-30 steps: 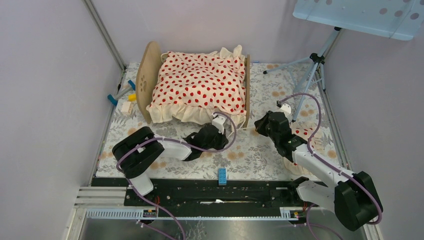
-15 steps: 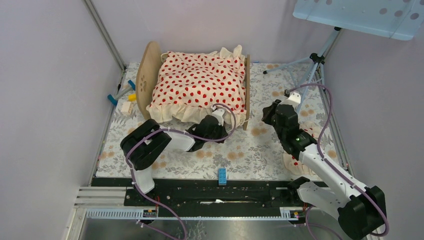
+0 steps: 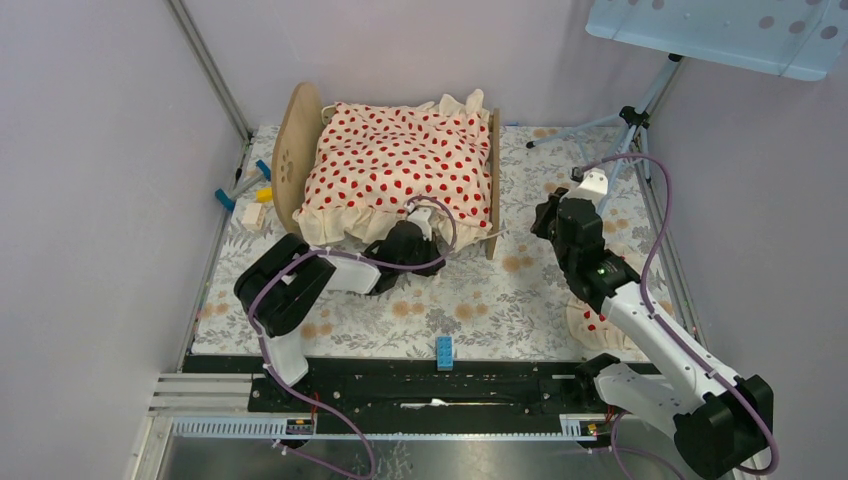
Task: Set up the pet bed
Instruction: Tie the ropes to the bed frame.
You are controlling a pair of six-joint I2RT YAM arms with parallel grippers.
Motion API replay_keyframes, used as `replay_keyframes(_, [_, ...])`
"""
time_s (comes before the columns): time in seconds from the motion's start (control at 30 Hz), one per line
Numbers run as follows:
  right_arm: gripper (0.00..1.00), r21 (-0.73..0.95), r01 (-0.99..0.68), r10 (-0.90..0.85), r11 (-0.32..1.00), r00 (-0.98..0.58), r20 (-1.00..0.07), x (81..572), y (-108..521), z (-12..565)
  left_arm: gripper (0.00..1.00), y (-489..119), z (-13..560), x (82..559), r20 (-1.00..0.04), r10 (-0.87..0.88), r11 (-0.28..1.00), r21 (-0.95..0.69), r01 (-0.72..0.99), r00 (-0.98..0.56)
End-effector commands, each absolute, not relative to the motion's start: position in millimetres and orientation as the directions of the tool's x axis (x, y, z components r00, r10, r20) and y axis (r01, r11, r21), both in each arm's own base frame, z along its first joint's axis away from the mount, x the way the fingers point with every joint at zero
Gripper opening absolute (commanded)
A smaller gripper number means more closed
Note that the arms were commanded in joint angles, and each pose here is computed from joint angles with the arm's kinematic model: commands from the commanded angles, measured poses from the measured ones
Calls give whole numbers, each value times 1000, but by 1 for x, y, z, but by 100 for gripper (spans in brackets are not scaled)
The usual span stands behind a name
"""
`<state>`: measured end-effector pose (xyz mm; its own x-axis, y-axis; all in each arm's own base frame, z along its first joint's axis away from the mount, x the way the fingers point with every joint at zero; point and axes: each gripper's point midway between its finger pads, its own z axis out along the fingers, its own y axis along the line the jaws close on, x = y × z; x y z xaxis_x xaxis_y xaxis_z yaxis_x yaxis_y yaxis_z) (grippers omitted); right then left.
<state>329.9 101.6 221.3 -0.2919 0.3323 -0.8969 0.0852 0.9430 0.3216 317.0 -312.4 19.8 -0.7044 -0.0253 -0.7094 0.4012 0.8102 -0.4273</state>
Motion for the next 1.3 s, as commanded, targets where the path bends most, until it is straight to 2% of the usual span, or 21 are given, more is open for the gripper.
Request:
replay_keyframes(0.0, [0, 309, 138, 329, 941, -163, -930, 342, 79, 268, 0, -274, -15, 312, -633, 28, 880, -352, 320, -773])
replay_keyframes(0.27, [0, 299, 147, 314, 943, -93, -945, 349, 65, 305, 0, -273, -27, 311, -610, 46, 884, -344, 317, -791])
replay_keyframes(0.53, [0, 273, 163, 290, 948, -96, -952, 343, 55, 310, 0, -262, -32, 312, -601, 36, 892, -340, 296, -799])
replay_keyframes(0.67, [0, 297, 146, 317, 944, -139, -938, 337, 61, 296, 0, -272, -30, 311, -601, 76, 864, -359, 353, -796])
replay_keyframes(0.8, [1, 376, 118, 393, 919, -232, -890, 323, 75, 255, 19, -286, -19, 307, -607, 111, 829, -381, 410, -787])
replay_keyframes(0.87, [8, 420, 119, 436, 900, -291, -851, 314, 82, 228, 28, -291, -9, 305, -615, 114, 814, -393, 428, -780])
replay_keyframes(0.93, [29, 446, 130, 461, 886, -362, -810, 303, 88, 194, 36, -295, 4, 299, -627, 116, 791, -411, 453, -771])
replay_keyframes(1.0, [43, 451, 163, 477, 877, -403, -781, 295, 87, 170, 40, -299, 17, 292, -638, 120, 773, -421, 475, -761])
replay_keyframes(1.07, [48, 443, 194, 482, 875, -413, -772, 290, 83, 159, 48, -301, 30, 284, -649, 126, 758, -424, 495, -750])
replay_keyframes(1.2, [56, 411, 202, 458, 889, -396, -796, 290, 76, 163, 51, -301, 51, 262, -659, 123, 723, -453, 522, -742])
replay_keyframes(1.27, [57, 412, 157, 440, 897, -401, -804, 293, 82, 168, 53, -298, 61, 250, -660, 101, 710, -476, 518, -745])
